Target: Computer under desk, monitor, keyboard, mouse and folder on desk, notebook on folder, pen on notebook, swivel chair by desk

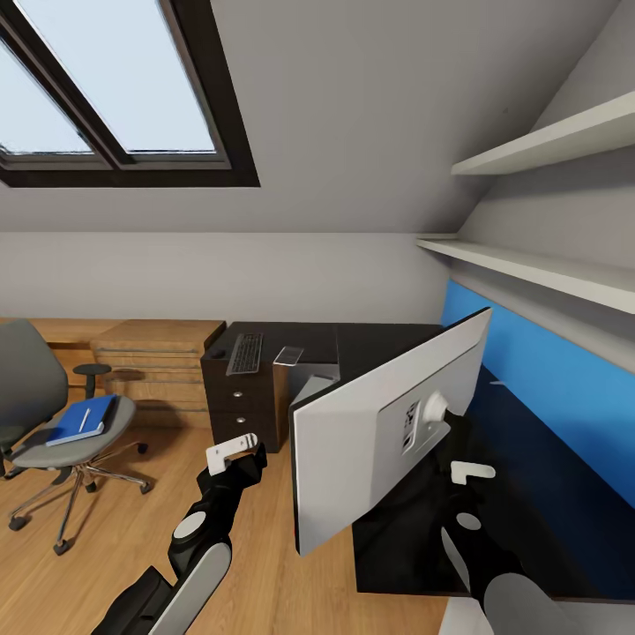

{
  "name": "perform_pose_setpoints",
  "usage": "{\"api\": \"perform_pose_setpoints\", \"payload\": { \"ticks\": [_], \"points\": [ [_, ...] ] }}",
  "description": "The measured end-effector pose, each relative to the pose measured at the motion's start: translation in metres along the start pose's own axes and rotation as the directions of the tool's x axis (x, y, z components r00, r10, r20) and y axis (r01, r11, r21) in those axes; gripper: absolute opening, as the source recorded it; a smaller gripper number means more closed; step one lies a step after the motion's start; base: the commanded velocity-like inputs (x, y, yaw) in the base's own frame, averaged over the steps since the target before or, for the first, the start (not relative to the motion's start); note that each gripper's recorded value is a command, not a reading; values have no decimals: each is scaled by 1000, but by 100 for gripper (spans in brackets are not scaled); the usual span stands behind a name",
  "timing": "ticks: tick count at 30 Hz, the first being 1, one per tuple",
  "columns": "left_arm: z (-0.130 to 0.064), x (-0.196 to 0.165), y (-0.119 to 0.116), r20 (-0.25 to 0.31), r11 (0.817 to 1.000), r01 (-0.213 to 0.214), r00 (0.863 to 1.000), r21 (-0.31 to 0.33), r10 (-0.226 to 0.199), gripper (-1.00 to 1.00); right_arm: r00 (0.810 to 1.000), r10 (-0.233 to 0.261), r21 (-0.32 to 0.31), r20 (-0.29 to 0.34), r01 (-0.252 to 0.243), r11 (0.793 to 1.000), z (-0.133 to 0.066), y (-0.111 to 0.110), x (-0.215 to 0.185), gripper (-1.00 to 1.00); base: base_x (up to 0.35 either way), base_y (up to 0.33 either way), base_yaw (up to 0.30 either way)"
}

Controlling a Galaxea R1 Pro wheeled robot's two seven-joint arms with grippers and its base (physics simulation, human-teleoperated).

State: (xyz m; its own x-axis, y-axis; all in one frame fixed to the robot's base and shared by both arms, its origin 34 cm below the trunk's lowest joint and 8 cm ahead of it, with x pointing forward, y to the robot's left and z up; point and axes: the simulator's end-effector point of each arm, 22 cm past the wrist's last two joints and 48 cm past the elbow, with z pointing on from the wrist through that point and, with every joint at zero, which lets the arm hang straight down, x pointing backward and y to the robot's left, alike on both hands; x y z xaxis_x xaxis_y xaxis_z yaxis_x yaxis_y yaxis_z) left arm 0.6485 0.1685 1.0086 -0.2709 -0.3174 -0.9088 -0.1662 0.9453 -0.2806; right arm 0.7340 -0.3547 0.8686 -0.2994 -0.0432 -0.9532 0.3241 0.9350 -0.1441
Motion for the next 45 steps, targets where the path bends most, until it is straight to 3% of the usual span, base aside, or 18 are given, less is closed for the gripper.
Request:
{"api": "perform_pose_setpoints", "payload": {
  "ticks": [24,41,43,44,45],
  "points": [
    [0,0,0,0,1000,0,1000,0,0,100,1000,1,-5,9,-1,1000,0,1,-2,-100,0,-2,0],
    [0,0,1,0,1000,1,1000,-2,-1,100,1000,0,-5,9,0,1000,0,1,-2,-100,0,-279,0],
    [3,2,5,-6,1000,0,1000,-12,0,100,1000,-1,-5,9,1,1000,0,1,-2,-100,0,-299,0],
    [13,8,27,-22,998,4,1000,-66,-5,100,1000,0,-4,9,0,1000,0,1,-2,-100,0,-240,0],
    [16,8,35,-25,996,8,1000,-84,-10,100,1000,2,-4,9,-2,1000,0,1,-2,-100,0,-153,0]
  ]
}}
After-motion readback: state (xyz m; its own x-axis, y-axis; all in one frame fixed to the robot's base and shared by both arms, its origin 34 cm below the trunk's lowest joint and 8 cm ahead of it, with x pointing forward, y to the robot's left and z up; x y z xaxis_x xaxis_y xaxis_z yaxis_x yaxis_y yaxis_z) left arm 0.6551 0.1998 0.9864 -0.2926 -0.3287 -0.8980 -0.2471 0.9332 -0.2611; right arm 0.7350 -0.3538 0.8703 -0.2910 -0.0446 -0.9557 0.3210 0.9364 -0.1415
